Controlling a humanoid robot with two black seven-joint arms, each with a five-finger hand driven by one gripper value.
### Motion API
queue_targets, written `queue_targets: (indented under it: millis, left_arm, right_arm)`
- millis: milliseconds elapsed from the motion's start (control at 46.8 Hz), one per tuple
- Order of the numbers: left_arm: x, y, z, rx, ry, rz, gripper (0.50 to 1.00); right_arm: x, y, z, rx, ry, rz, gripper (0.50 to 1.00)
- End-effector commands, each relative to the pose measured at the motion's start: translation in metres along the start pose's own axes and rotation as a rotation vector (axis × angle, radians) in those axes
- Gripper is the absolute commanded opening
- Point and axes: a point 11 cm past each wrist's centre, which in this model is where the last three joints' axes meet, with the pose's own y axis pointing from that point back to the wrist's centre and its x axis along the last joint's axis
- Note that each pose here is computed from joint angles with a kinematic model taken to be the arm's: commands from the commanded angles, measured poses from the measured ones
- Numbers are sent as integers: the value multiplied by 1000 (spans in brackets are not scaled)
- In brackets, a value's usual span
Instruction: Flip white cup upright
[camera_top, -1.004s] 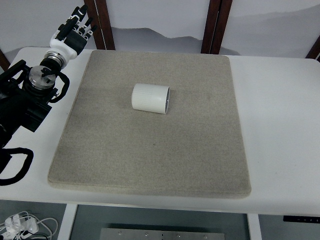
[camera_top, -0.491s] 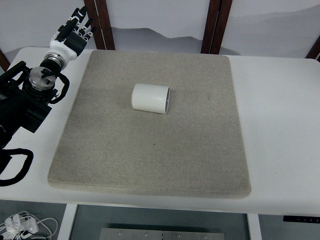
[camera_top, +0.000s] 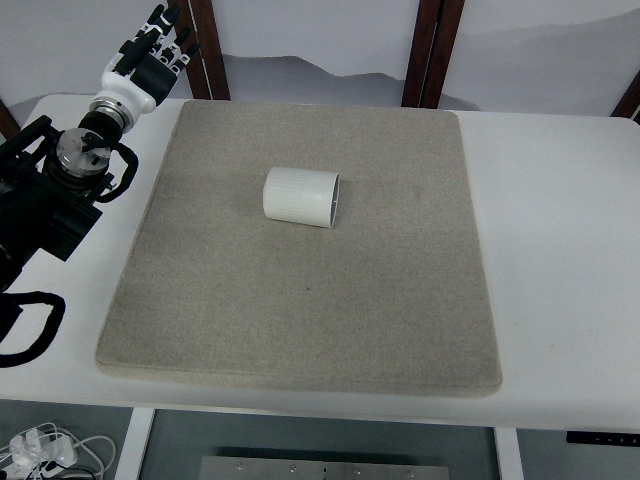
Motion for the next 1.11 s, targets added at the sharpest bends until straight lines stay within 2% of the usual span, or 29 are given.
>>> queue_targets:
  millis: [0,192,470,555,769,940,1089]
  left_arm:
    - [-1,0,0,14,-55,-19,994]
    - [-7,3,6,72,-256,-116,994]
    - [-35,6,16,192,-631,-273,994]
    - [-40,11,28,198,-717,-305,994]
    - [-49,25,32,282,-987,-387,994]
    - [-72,37,34,300,-1172,-484,994]
    - [-99,44,50,267,-1275,-544,994]
  right_arm:
    - [0,0,0,0,0,0,952]
    - [0,0,0,0,0,0,952]
    - [0,0,0,0,0,0,952]
    - [0,0,0,0,0,0,952]
    - [0,0,0,0,0,0,952]
    - [0,0,0,0,0,0,952]
    - [0,0,0,0,0,0,952]
